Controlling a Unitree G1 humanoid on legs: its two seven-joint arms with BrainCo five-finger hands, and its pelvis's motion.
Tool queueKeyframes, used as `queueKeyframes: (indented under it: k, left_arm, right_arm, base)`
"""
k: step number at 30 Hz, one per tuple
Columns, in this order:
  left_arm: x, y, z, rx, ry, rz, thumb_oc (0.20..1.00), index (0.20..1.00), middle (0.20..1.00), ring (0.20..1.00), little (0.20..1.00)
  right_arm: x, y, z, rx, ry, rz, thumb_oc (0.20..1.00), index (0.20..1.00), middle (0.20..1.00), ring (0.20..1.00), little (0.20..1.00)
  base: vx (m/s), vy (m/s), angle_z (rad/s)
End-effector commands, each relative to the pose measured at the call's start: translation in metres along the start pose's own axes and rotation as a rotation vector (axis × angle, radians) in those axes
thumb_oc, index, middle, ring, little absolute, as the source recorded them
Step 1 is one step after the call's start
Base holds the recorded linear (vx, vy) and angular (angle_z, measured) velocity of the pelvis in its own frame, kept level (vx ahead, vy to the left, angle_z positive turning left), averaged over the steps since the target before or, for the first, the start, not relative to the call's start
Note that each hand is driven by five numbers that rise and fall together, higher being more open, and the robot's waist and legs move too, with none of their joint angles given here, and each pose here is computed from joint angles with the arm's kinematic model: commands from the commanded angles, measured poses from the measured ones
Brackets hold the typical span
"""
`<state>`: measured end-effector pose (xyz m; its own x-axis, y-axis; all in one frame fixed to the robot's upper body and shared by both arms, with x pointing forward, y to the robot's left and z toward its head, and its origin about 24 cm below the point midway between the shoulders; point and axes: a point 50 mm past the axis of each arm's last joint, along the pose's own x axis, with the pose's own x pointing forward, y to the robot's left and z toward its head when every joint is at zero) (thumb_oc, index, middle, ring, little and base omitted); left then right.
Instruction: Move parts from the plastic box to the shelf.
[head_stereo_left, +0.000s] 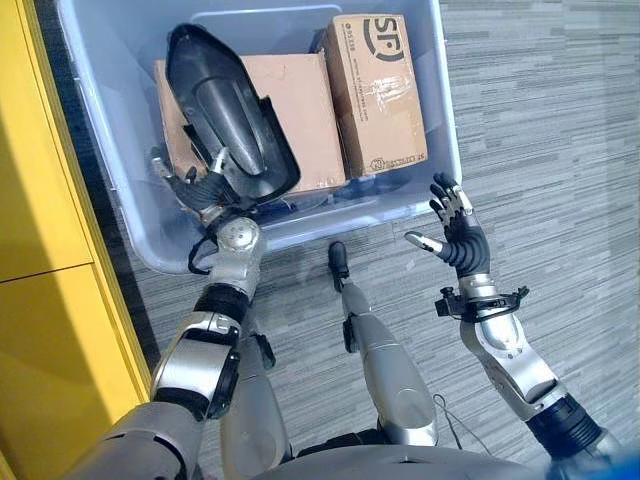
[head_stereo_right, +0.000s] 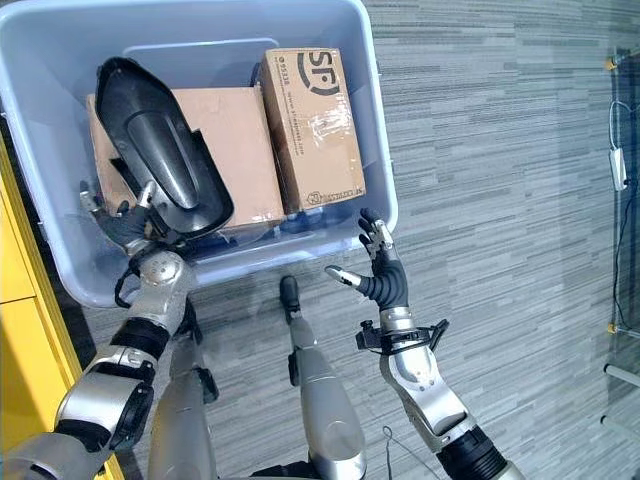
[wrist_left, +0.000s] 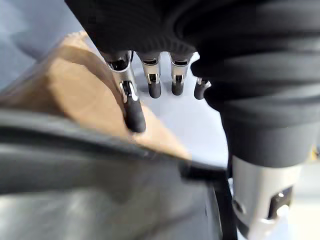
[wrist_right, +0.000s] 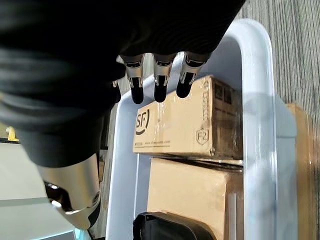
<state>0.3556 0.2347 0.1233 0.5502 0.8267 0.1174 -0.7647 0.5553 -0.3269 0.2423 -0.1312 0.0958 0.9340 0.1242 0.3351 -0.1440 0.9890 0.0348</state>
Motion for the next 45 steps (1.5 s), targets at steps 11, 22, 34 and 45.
queueKeyframes:
  k: [11,22,34,45]
  left_arm:
    - [0.005,0.008,-0.018,0.073,0.091,-0.022,0.2,0.2,0.2,0.2,0.2]
    - [-0.001,0.005,-0.023,0.108,0.087,-0.062,0.2,0.2,0.2,0.2,0.2]
    - [-0.004,0.01,-0.028,0.108,0.104,-0.073,0.2,0.2,0.2,0.2,0.2]
    - [-0.021,0.014,-0.01,0.169,-0.113,-0.221,0.2,0.2,0.2,0.2,0.2]
  right_arm:
    - [0.004,-0.013,0.023,0.007,-0.118,-0.022,1.0,1.0,1.0,1.0,1.0]
    - [0.004,-0.015,0.024,0.01,-0.12,-0.021,1.0,1.0,1.0,1.0,1.0]
    - [0.002,-0.018,0.022,0.007,-0.105,-0.031,1.0,1.0,1.0,1.0,1.0]
    - [0.003,-0.025,0.021,-0.009,-0.115,-0.071,1.0,1.0,1.0,1.0,1.0]
  base:
    - [0.0,0.0,0.0]
    - [0.0,0.0,0.0]
    - [0.0,0.0,0.0]
    - [0.0,0.0,0.0]
